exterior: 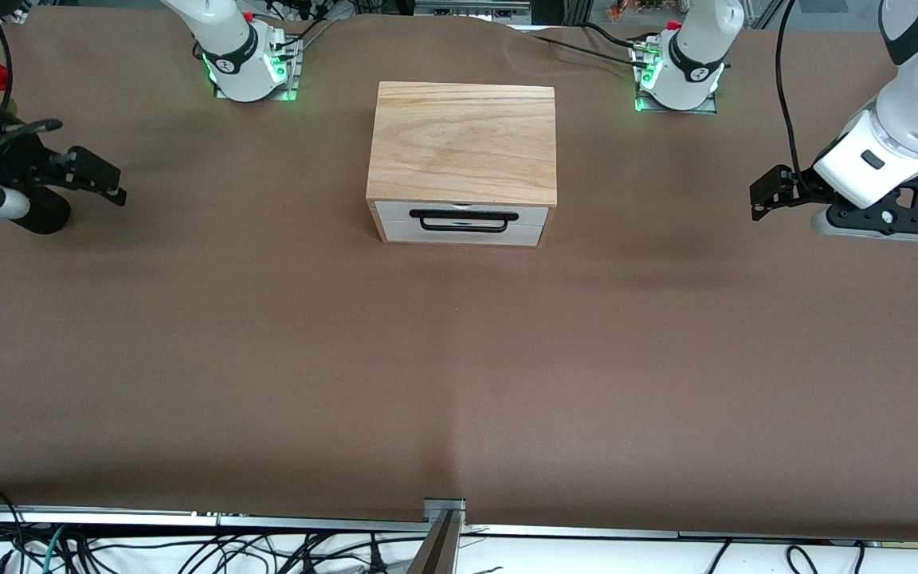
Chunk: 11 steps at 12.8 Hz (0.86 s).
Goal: Close drawer with both arms simultaneously
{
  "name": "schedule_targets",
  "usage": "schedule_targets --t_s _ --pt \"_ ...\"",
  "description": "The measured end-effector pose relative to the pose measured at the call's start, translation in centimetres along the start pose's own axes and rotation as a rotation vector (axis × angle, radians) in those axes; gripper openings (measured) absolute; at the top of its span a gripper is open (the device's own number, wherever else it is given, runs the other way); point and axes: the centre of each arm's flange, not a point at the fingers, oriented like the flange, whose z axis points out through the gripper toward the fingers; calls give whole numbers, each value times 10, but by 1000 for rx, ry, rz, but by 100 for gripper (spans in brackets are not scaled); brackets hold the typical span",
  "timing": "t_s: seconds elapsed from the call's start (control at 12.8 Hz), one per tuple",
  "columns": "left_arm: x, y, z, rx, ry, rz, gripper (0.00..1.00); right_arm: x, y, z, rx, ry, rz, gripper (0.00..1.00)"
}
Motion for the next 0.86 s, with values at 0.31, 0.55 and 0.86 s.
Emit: schedule_targets --t_s 0.31,0.55,0.86 --pt "0 0 -1 0 3 -1 100 2 -4 6 -19 -10 -11 100" --pt "-1 -1 -1 0 -5 -3 100 3 -4 8 -20 -14 -11 100" --pt "-3 -2 1 1 -23 -5 100 3 -4 8 -21 -16 -11 100"
